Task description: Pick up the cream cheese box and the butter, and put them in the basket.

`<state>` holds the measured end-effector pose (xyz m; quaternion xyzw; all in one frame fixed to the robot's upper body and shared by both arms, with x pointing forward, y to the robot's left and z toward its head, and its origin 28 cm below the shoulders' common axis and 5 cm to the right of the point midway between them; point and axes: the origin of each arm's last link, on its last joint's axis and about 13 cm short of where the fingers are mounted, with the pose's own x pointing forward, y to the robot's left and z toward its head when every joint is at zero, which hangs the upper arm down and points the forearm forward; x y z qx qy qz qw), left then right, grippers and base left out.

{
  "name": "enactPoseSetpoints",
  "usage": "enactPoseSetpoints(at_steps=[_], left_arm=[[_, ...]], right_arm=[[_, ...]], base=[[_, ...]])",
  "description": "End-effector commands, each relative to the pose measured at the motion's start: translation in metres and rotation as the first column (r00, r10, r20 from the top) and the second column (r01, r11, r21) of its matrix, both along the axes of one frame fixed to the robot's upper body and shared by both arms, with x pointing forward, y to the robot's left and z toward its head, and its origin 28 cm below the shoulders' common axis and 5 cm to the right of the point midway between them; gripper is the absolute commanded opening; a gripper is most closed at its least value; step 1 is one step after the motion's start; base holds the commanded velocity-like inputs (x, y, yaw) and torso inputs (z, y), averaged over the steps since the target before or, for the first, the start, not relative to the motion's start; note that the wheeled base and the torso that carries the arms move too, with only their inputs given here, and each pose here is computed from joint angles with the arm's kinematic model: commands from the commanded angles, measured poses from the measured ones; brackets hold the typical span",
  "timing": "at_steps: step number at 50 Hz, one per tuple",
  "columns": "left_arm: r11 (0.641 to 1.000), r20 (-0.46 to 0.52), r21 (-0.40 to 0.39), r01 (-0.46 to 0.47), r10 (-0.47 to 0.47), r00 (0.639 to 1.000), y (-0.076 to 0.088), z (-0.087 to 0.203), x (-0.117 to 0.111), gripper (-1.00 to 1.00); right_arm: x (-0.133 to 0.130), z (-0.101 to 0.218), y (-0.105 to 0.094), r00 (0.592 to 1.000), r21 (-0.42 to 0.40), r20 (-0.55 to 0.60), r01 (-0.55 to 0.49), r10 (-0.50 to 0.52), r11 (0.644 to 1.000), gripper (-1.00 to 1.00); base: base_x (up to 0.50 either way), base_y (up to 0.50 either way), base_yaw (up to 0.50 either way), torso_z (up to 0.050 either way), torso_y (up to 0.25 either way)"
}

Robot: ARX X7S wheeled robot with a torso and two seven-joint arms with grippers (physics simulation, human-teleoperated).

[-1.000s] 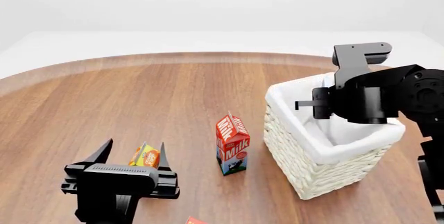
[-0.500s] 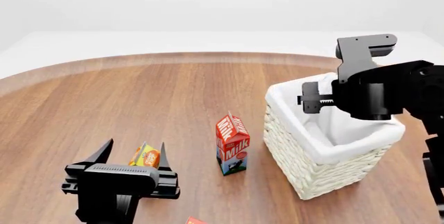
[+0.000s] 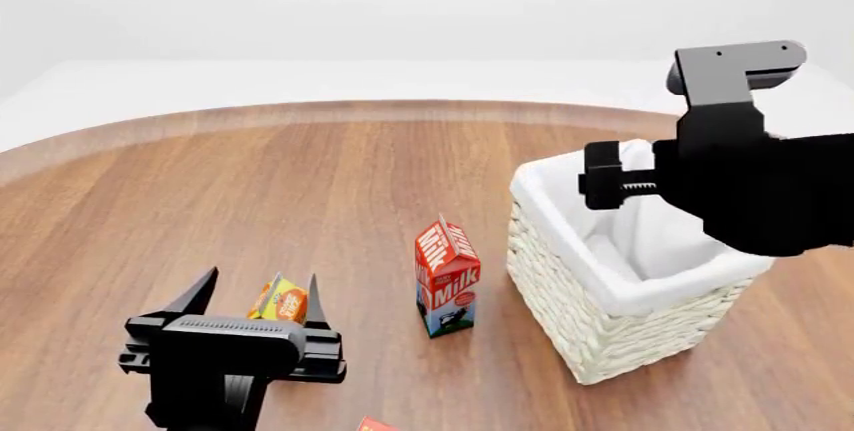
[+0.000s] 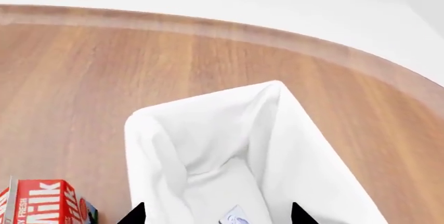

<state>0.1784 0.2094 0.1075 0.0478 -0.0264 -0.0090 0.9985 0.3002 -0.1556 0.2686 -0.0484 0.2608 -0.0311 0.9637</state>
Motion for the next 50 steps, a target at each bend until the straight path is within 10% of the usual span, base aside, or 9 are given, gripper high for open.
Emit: enactPoseSetpoints(at_steps=[1,29,50], left_arm=[[1.000,0.001,-0.001,-0.002,0.002,1.000,0.001,0.000,0.000,1.00],[1.000,0.001,0.001,-0.001,0.001,1.000,0.001,0.001,0.000,1.00],[1.000,0.000,0.001,0.000,0.000,1.000,0.000,0.000,0.000,1.00]], right_arm=[[-0.030,0.006,0.000,0.992,-0.001,0.078,-0.103,0.103,0.995,1.00],[-0.088,-0.001,0.009,0.908,-0.134,0.146,-0.376,0.394,0.917,1.00],[-0.121,-0.020,0.008,0.739,-0.212,0.072,-0.645,0.670,0.734,1.00]], base=[[0.00,0.00,0.00,0.000,0.000],[0.00,0.00,0.00,0.000,0.000],[0.00,0.00,0.00,0.000,0.000]])
